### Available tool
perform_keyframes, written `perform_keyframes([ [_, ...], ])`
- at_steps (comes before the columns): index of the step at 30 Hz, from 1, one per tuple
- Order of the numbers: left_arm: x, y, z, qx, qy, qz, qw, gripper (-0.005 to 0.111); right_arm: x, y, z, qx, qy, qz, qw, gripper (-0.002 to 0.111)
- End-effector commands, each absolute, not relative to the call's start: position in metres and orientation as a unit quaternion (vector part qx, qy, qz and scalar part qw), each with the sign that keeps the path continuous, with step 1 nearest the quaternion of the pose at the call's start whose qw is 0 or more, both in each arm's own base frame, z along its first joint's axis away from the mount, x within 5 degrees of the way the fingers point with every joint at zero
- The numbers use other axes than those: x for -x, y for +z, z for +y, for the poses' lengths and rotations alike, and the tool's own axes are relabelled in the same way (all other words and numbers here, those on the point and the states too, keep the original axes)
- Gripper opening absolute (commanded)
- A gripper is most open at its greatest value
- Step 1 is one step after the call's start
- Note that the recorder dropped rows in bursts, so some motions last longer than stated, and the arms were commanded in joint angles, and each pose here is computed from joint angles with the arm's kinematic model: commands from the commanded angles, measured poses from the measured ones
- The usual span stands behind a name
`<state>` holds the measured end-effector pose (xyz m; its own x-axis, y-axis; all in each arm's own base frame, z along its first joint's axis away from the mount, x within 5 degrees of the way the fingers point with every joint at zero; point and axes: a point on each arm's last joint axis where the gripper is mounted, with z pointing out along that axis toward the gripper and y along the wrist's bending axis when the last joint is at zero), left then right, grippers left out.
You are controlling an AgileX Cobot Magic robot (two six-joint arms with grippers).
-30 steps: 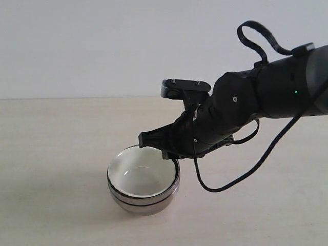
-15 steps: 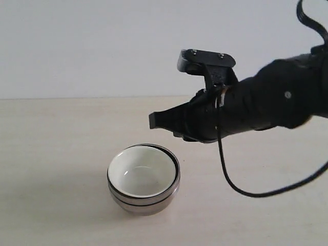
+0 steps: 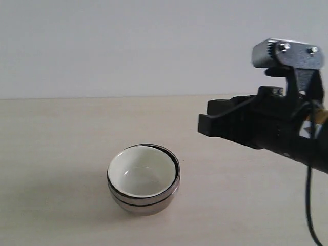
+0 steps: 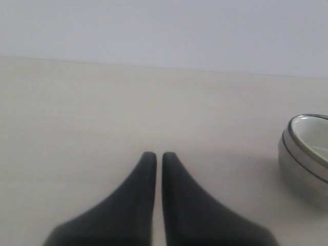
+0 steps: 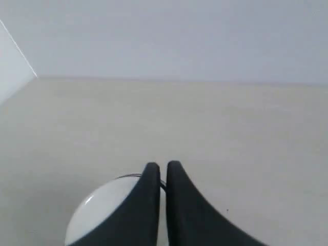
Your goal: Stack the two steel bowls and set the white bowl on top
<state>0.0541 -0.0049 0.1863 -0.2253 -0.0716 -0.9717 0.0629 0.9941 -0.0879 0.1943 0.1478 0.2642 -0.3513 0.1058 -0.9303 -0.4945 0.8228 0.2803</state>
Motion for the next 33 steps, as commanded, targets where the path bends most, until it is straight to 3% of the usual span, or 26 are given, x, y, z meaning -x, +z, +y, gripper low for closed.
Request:
perform_keyframes([
  [1,-0.054,0.185,-0.005,0.004,-0.053,0.780,0.623,0.004,-0.172,0.271,0.121,0.108,0.257,0.739,0.614,0.000],
  [14,-0.054,0.185,-0.005,0.004,-0.053,0.780,0.623,0.004,-0.114,0.213,0.045,-0.032,0.223,0.703,0.675,0.000],
  [33,-0.054,0.185,-0.005,0.004,-0.053,0.780,0.623,0.004,-0.112,0.209,0.044,-0.010,0.201,0.706,0.679,0.000],
])
